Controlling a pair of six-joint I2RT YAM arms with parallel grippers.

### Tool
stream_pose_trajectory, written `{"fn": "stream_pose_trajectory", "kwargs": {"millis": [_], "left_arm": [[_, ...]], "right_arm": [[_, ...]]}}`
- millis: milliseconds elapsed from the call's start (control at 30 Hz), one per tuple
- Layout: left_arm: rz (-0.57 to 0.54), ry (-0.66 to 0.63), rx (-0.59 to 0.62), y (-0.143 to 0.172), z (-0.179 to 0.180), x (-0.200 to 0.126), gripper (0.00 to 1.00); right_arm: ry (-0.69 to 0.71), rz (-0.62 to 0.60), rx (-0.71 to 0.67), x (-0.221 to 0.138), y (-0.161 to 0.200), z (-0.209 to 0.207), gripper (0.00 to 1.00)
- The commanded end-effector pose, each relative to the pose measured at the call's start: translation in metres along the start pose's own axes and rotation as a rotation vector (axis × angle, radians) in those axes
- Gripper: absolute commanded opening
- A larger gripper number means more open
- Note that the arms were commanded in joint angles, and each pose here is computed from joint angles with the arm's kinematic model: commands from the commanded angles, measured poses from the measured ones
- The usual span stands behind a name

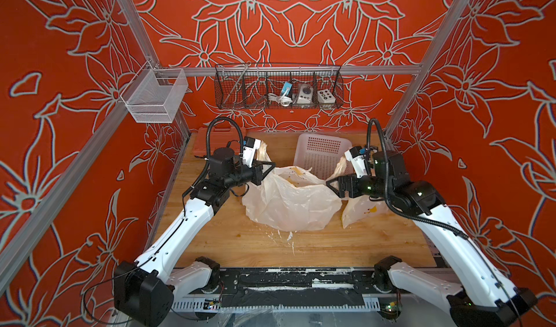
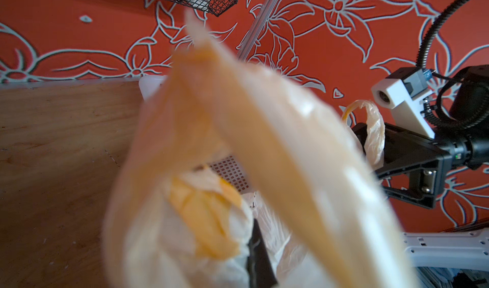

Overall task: Place the peach into a plastic bag & tie a knot
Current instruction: Adjust the plastic bag at the center of the board, then cross the plastic bag at the center of the board.

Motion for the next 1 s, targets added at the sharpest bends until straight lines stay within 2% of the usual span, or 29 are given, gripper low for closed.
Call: {"fn": "stream_pose_trajectory", "kwargs": {"millis": [0,67,133,167,267,333,367,467,600,800,967], "left_arm": [[0.022,0.049,0.012,-0.005,-0.008,0.0,0.0],[0.046,0.069,0.008,-0.006,-0.009,0.001,0.0],[0.082,0.105,0.008,-0.006,-0.012,0.002,0.0],[0.103,0.12,0.003,-0.007,-0.013,0.002,0.0],[0.185,0.178,-0.028,-0.012,-0.016,0.004,0.0],[0.252,0.195,-0.064,-0.013,-0.016,0.007,0.0],[0.285,0.194,-0.086,-0.013,-0.014,0.01,0.0],[0.384,0.184,-0.138,-0.014,-0.013,0.014,0.0],[0.484,0.209,-0.164,-0.015,-0.015,0.025,0.0],[0.655,0.236,-0.114,-0.007,-0.025,0.045,0.0],[0.721,0.307,-0.04,0.002,-0.033,0.047,0.01]], "right_arm": [[-0.1,-0.135,-0.035,0.013,-0.008,0.002,0.91],[-0.115,-0.179,-0.042,0.021,-0.006,0.0,0.84],[-0.13,-0.227,-0.053,0.025,-0.005,-0.001,0.71],[-0.145,-0.251,-0.062,0.026,-0.006,-0.001,0.62],[-0.171,-0.305,-0.085,0.028,-0.005,0.0,0.29],[-0.173,-0.33,-0.123,0.026,-0.005,0.001,0.13],[-0.178,-0.338,-0.145,0.025,-0.006,0.003,0.09],[-0.174,-0.336,-0.223,0.017,-0.009,0.008,0.03],[-0.198,-0.312,-0.373,0.011,-0.016,0.025,0.01],[-0.246,-0.22,-0.676,0.017,-0.024,0.062,0.01],[-0.395,-0.12,-0.796,0.031,-0.031,0.083,0.0]]}}
Point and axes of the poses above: each gripper's point midway between its finger pads, its own x axis out along the fingers, its own z axis along the line the jaws close on, y = z × x, the point moved 10 cm from there along -x, back along the fingers, and after that the axes turned 12 degrees about -x, right-handed, at the moved point
